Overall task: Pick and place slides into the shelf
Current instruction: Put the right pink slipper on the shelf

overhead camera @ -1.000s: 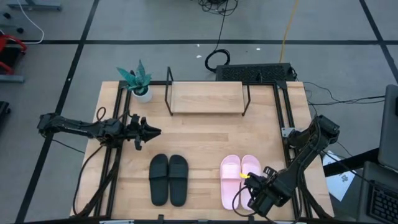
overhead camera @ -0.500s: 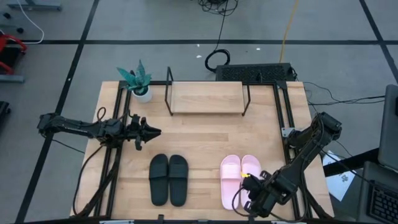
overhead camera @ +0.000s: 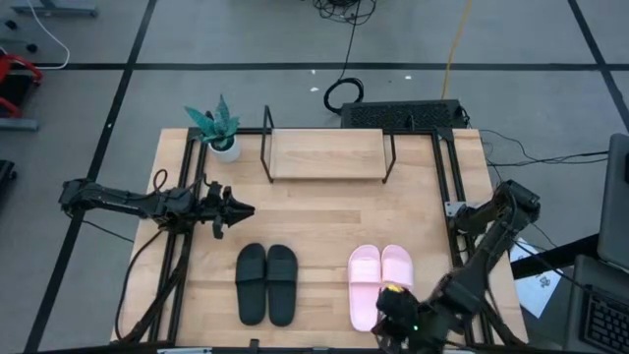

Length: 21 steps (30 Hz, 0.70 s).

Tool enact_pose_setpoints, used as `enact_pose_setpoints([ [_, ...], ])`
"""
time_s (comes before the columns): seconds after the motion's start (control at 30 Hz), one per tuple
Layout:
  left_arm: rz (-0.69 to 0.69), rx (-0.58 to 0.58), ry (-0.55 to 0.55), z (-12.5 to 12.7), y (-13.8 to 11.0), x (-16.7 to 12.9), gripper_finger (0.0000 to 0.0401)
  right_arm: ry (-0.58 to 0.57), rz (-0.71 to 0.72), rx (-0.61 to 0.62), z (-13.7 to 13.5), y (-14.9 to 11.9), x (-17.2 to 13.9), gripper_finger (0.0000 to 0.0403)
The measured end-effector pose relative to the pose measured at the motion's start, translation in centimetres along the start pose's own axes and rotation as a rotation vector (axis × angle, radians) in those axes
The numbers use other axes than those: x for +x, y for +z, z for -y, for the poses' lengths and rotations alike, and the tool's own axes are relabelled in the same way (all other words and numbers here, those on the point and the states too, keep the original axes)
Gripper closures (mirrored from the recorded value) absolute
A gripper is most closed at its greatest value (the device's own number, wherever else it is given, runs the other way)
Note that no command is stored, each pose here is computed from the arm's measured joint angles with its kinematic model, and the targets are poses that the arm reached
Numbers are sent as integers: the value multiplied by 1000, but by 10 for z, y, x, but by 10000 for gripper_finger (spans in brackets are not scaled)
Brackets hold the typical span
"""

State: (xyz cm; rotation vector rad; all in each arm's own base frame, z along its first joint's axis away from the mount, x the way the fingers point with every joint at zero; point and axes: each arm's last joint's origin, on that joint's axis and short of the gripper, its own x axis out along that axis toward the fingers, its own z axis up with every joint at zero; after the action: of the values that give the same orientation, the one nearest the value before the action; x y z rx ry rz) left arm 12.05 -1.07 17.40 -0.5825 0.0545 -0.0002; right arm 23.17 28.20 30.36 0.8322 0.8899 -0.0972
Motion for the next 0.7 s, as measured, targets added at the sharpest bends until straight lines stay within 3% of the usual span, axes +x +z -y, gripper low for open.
enact_pose_setpoints([
  [0.13,-7,-15,-10,0,0,0,313,46,75,47,-26,-19,-1,402],
  [0.2,-7,-12,-9,0,0,0,313,14,57,80,-30,-37,12,403],
  [0.33,-6,9,-8,0,0,0,313,-146,53,137,-16,-77,51,403],
  [0.4,-5,5,-8,0,0,0,313,-202,137,153,-8,-89,60,403],
  [0.57,-5,-19,-7,0,0,0,313,-368,406,161,17,-90,51,403],
  [0.7,-5,-23,-8,0,0,0,313,-587,426,197,36,-85,39,403],
])
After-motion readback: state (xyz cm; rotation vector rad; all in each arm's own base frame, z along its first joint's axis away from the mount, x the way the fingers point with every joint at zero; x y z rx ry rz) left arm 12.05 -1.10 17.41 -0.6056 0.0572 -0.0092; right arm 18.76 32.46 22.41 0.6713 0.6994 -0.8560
